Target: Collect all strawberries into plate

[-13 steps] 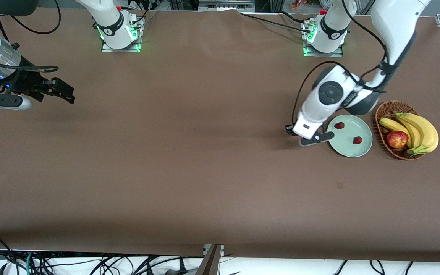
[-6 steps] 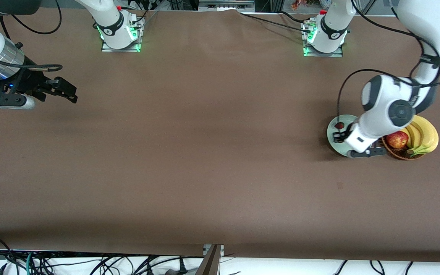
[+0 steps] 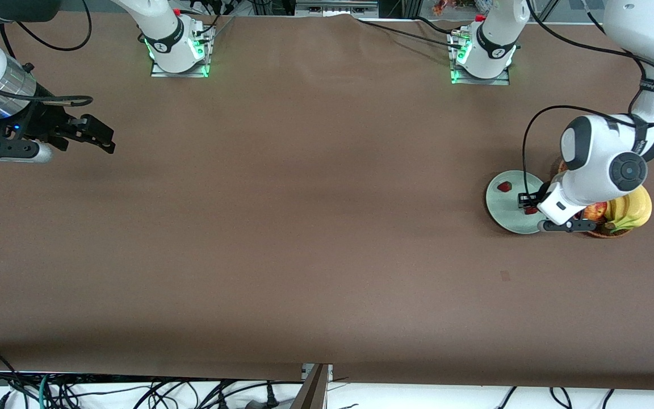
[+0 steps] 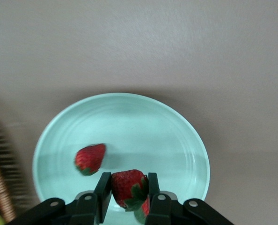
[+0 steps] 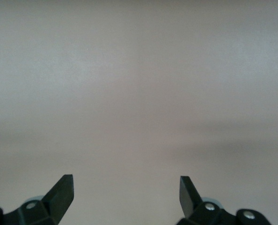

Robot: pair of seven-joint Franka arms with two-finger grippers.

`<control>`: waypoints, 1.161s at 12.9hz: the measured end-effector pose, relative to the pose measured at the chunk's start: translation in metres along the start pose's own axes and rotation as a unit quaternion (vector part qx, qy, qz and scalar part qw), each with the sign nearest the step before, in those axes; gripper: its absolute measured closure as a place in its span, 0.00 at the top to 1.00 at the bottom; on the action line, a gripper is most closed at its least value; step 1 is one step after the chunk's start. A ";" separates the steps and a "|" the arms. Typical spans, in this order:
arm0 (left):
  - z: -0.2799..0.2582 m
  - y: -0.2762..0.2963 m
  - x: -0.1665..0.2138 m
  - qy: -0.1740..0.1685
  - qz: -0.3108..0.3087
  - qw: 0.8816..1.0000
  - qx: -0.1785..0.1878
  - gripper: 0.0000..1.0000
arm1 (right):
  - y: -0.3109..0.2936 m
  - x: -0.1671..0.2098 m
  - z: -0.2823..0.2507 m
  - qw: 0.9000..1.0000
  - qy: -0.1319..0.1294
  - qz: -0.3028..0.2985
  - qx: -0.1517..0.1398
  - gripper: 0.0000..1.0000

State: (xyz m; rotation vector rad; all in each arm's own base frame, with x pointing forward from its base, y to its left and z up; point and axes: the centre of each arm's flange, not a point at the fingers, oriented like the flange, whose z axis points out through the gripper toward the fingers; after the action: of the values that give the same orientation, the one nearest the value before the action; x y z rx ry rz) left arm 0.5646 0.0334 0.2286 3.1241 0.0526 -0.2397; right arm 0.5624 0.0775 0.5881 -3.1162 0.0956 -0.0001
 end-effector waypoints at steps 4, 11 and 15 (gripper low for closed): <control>0.023 0.001 0.000 -0.001 0.008 1.000 -0.002 0.48 | 0.000 0.001 -0.001 1.000 0.004 0.000 0.001 1.00; -0.099 -0.005 0.020 0.023 0.012 1.000 0.007 1.00 | 0.000 0.001 -0.001 1.000 0.005 0.000 0.001 1.00; -0.188 0.017 0.001 0.018 0.028 0.999 0.018 1.00 | 0.000 0.001 -0.001 1.000 0.006 0.000 0.001 1.00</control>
State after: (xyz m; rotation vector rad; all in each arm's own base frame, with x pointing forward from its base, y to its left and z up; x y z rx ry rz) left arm 0.5951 0.0180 0.4141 3.1603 -0.0395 -0.1861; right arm 0.5636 0.0777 0.5894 -3.1142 0.0956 -0.0192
